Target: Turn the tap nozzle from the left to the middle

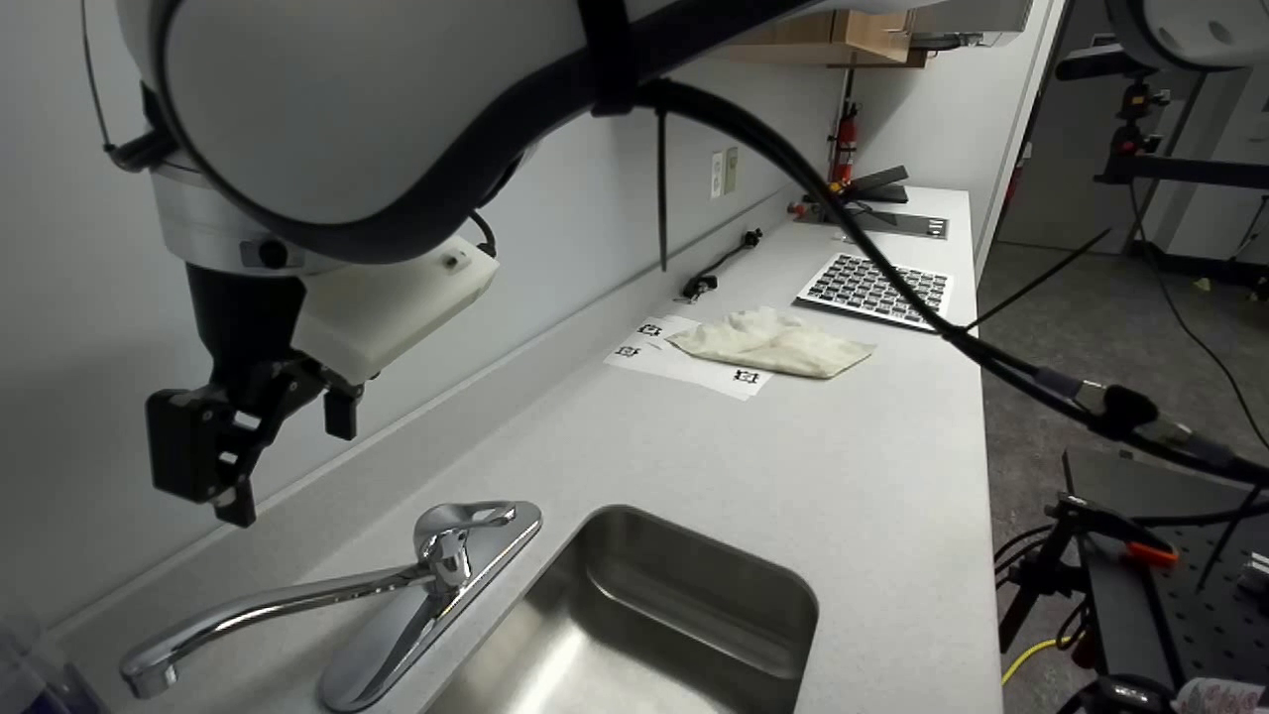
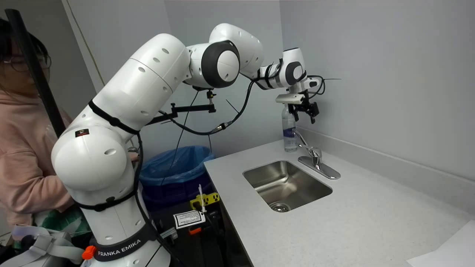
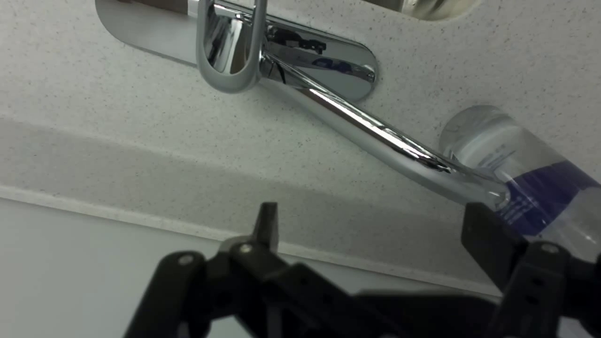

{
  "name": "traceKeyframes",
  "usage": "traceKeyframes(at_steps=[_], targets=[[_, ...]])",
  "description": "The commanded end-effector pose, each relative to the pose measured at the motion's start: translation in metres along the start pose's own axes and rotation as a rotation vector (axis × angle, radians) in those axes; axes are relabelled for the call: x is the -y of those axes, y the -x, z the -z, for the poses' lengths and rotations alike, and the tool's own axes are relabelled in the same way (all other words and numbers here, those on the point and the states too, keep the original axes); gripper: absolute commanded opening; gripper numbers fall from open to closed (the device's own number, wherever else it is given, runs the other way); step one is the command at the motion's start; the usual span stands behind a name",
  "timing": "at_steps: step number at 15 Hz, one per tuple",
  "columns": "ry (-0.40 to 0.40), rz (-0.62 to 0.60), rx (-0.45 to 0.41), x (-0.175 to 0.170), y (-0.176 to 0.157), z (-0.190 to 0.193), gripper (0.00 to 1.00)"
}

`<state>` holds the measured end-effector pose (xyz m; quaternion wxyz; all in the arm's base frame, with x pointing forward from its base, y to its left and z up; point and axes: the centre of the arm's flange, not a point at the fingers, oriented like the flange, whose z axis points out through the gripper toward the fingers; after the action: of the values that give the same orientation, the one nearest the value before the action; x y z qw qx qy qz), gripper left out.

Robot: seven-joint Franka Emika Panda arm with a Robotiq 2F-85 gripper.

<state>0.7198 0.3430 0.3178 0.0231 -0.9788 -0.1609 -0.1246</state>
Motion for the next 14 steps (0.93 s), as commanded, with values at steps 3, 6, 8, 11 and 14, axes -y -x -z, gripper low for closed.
traceKeyframes(at_steps=[3, 6, 8, 11, 14], targets=[[0.002, 0.017, 0.006, 0.004, -0.003, -0.008, 1.00], [-0.016, 0.016, -0.003, 0.011, -0.006, -0.021, 1.00], [-0.026, 0.012, -0.014, 0.016, -0.009, -0.029, 1.00], [-0.040, 0.008, -0.046, 0.021, -0.015, -0.040, 1.00], [-0.039, -0.002, -0.111, 0.023, -0.027, -0.044, 1.00]])
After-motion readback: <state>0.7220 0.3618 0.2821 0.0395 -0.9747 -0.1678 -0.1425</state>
